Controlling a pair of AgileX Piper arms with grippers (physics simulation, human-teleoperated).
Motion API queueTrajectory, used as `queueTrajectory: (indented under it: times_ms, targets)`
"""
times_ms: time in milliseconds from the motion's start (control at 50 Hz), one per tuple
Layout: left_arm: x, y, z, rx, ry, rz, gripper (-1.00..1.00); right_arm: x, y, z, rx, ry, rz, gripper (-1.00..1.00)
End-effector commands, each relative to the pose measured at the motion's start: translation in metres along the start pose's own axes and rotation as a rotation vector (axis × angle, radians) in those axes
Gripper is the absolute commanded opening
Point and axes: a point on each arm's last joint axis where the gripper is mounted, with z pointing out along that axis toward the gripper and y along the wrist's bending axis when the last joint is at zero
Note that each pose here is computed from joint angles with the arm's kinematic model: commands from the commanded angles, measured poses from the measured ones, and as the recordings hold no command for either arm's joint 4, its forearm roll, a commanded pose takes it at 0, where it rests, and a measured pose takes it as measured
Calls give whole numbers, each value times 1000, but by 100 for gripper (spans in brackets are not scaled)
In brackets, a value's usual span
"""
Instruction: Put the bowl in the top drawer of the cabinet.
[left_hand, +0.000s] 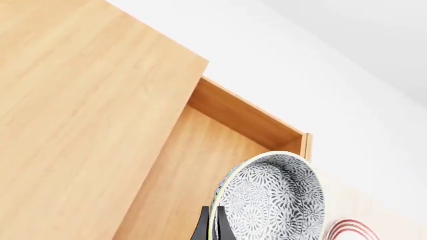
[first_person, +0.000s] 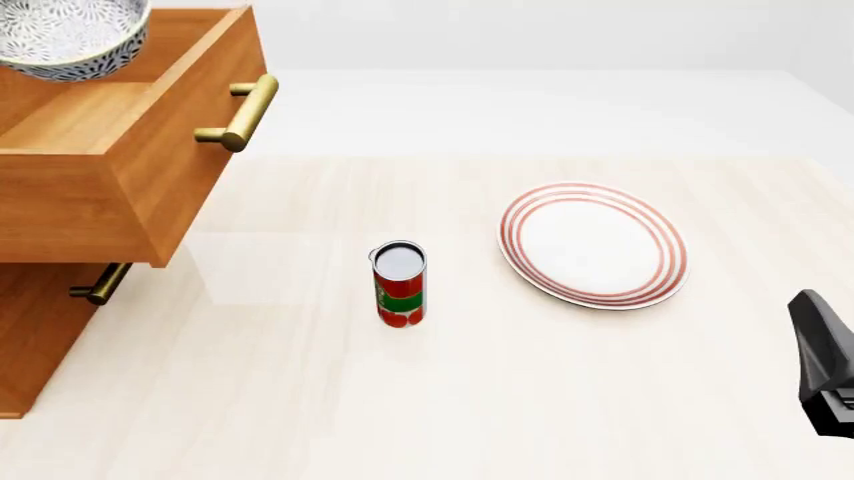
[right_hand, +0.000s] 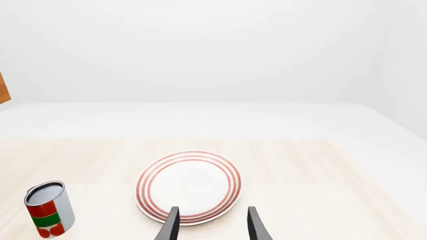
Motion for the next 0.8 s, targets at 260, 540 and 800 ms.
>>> queueTrajectory:
  times_ms: [260,540,800]
  targets:
    - [3,4,16,-13,11,8,-100,0,0,0,0,0,0,100]
    - [6,7,27,-23,24,11,-100,0,0,0,0,0,0,100]
    - [8,10,33,-33,29,8,-100,0,0,0,0,0,0,100]
